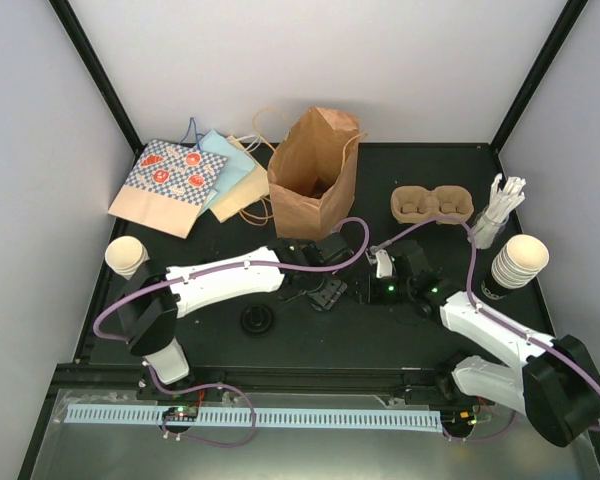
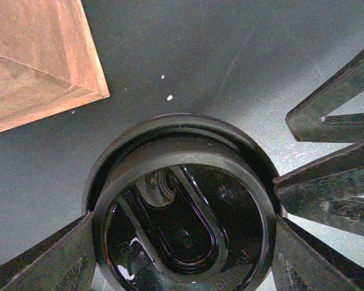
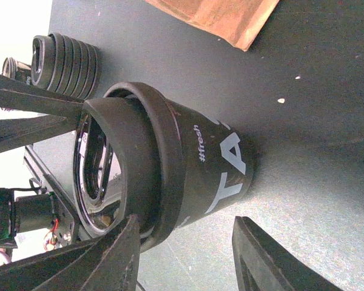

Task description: Pack the takeout coffee

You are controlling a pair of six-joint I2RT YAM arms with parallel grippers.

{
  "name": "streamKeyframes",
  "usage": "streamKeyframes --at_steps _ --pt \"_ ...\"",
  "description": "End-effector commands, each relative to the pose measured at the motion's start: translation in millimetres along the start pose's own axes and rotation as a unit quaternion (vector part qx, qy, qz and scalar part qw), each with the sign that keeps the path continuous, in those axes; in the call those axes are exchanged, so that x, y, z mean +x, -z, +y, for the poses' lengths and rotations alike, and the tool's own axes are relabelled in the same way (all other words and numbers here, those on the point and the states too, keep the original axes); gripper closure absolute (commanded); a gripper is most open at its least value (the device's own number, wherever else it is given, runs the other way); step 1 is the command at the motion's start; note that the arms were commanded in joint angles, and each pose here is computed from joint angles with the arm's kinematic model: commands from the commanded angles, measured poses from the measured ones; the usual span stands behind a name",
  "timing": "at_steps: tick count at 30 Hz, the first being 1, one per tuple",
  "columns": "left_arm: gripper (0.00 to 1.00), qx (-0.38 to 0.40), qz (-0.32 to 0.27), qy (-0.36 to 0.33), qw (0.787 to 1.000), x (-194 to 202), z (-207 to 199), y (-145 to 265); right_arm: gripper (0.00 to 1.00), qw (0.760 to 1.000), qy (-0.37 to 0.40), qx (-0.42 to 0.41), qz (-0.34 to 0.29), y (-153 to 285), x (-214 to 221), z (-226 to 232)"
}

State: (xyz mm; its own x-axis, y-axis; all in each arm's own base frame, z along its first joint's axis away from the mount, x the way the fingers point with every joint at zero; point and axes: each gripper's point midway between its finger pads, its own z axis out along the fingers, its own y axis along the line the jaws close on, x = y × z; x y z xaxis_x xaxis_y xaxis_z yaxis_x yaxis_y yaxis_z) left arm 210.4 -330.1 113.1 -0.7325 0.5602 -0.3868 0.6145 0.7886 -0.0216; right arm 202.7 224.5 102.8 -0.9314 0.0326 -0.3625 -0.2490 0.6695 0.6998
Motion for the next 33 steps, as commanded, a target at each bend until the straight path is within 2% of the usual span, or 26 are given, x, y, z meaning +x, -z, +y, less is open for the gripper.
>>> streamKeyframes --at_steps 1,14,19,33 --pt "0.43 0.009 0.097 -0.008 0.995 45.5 -4.5 -31.5 0.55 1.000 -0.005 -0.029 -0.001 -5.9 -4.8 4.5" --pt "0.45 0.027 0.119 -0.008 0.992 62.2 -9.2 -41.6 0.58 0.998 -0.054 -0.013 0.021 -20.1 11.6 -35.7" --pt "0.45 0.034 0.121 -0.012 0.992 65.2 -10.6 -41.9 0.59 0.998 -0.064 -0.013 0.012 -18.3 3.8 -43.2" --pt "0.47 0.045 0.130 -0.021 0.990 78.8 -20.0 -48.5 0.71 0.996 -0.085 -0.012 0.034 -30.2 1.2 -56.1"
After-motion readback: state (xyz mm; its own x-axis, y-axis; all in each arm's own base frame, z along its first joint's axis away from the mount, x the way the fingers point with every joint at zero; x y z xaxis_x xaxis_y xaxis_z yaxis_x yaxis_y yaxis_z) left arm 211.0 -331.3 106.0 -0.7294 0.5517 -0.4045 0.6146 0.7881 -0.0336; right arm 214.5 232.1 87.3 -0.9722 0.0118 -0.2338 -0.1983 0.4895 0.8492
